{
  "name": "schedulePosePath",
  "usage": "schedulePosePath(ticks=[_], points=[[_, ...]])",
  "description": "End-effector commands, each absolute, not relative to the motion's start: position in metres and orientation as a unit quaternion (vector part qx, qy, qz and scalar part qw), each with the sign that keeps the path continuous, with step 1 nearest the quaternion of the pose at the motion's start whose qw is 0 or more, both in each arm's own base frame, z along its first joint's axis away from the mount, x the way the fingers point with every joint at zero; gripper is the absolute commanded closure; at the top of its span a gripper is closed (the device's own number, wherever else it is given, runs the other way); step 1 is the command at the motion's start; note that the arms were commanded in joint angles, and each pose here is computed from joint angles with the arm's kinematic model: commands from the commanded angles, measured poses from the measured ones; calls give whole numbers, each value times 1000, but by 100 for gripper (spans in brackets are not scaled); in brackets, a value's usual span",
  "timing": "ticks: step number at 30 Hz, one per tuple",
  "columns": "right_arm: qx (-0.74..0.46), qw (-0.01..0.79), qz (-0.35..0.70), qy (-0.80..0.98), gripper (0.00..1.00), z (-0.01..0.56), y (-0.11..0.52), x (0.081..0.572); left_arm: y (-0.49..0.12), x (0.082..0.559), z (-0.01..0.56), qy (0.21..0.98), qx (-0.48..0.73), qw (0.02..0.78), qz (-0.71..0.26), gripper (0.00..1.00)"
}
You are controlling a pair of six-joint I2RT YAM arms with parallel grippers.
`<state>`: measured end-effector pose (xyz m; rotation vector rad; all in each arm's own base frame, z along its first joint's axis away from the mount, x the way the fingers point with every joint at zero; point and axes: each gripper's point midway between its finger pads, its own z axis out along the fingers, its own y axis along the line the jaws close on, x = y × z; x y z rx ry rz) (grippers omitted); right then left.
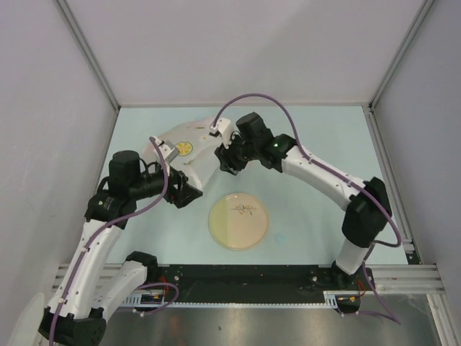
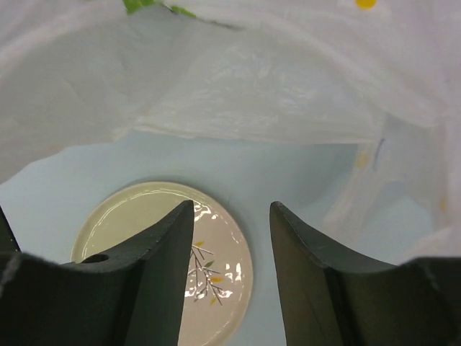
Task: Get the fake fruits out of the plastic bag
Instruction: Adjust the plastic bag at the center of the board.
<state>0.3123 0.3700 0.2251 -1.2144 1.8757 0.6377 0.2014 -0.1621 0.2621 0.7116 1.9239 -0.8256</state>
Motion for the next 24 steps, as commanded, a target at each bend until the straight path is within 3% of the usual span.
schedulePosePath(ticks=[1, 6, 11, 14, 15, 16, 21, 24], points=[[-450, 410, 266, 747, 49, 230, 387, 330, -166, 210, 254, 792, 229, 438, -358, 16], [-440, 407, 237, 765, 49, 207, 397, 359, -165, 252, 230, 811, 134, 449, -351, 11], [-446, 406, 214, 768, 46, 175, 418, 389, -170, 288, 225, 814, 128, 452, -341, 26], [-435, 427, 182, 772, 42, 166, 420, 415, -170, 302, 235, 807, 116, 461, -351, 59], [-422, 431, 174, 779, 42, 156, 418, 433, -172, 303, 238, 800, 122, 463, -361, 93], [-411, 434, 169, 783, 43, 153, 416, 443, -172, 308, 242, 796, 122, 471, -360, 100], [-318, 515, 77, 793, 41, 160, 375, 539, -171, 333, 262, 779, 136, 497, -357, 100], [-257, 581, 16, 772, 35, 197, 336, 590, -179, 358, 292, 750, 181, 529, -353, 100]])
